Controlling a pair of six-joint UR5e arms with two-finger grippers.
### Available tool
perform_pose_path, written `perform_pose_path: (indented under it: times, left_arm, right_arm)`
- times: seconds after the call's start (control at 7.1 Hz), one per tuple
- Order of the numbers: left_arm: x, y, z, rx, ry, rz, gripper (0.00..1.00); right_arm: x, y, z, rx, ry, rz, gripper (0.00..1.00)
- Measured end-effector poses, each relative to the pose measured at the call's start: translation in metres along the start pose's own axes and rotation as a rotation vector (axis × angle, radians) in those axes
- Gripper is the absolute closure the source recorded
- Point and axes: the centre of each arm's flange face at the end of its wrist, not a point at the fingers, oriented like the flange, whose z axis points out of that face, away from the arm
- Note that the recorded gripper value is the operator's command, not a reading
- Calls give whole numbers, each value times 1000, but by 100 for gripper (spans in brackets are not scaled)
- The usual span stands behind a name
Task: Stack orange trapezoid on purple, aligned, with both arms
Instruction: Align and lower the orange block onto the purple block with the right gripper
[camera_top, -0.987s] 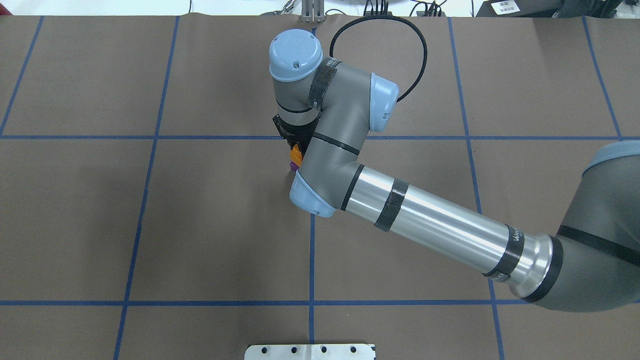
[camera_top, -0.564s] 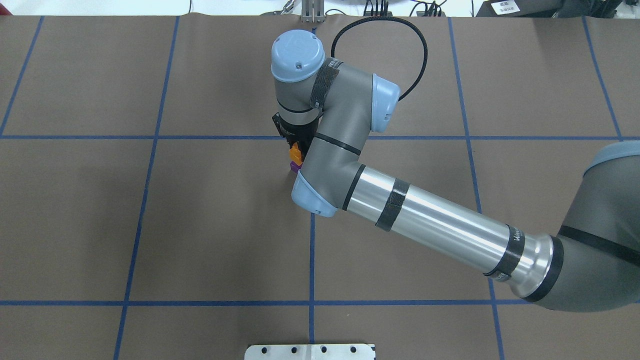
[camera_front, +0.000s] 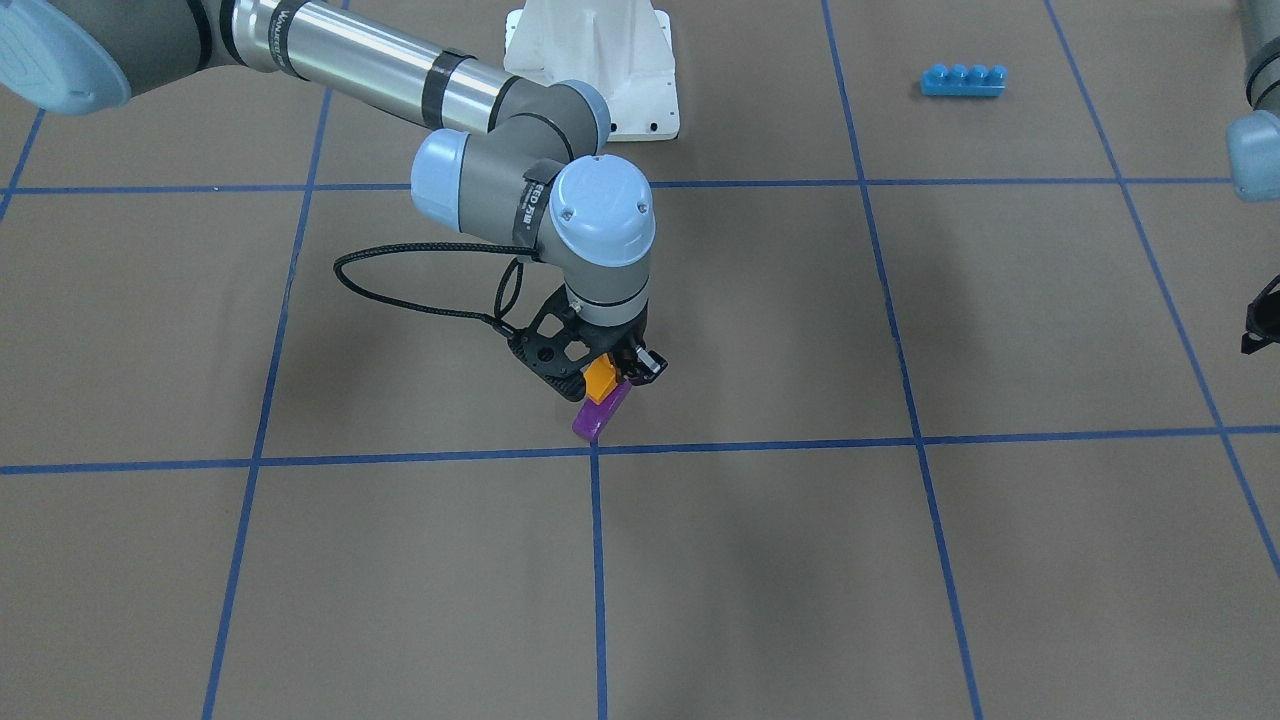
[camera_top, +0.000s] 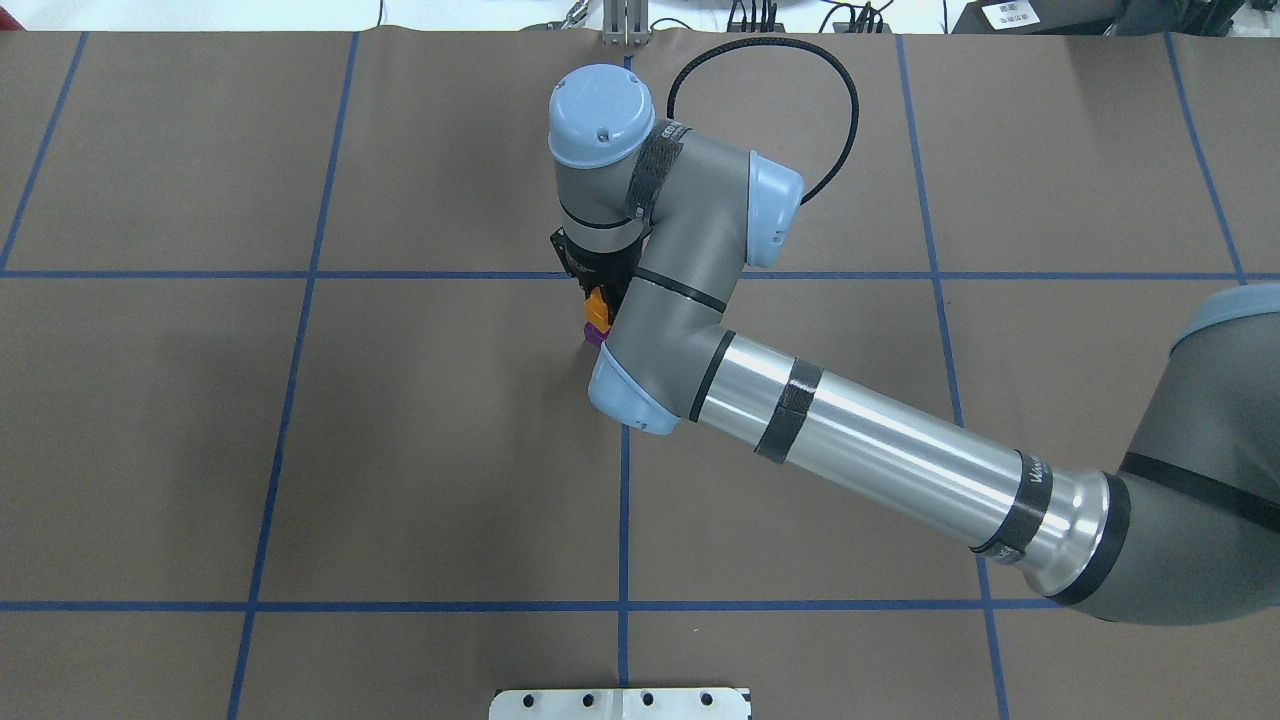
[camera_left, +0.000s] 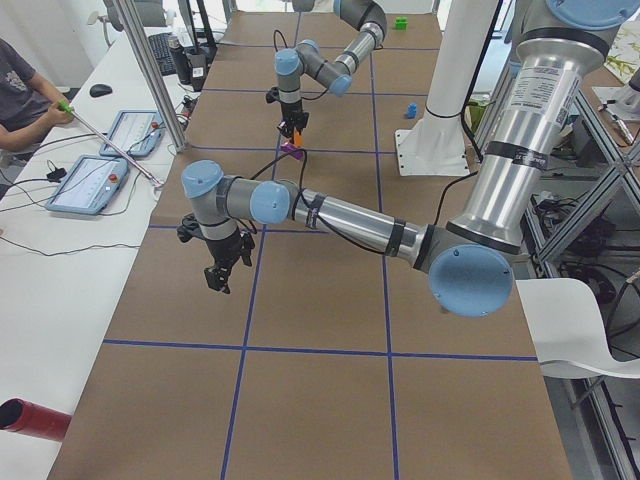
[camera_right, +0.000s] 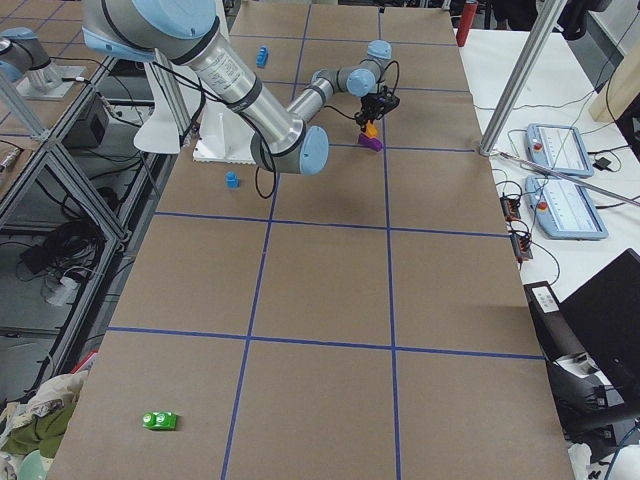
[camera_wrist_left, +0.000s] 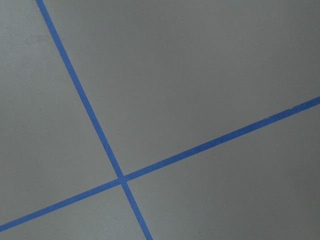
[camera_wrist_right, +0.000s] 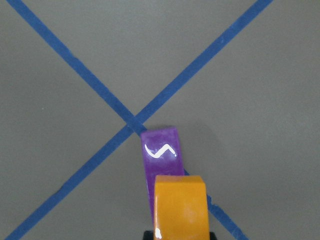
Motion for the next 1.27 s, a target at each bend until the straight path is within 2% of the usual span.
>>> perform_pose_path:
  times: [1.27]
  left_arm:
    - [0,0,1,-2,0,-1,0]
  right_arm:
    - [-2,2,17,9,-11,-3,100]
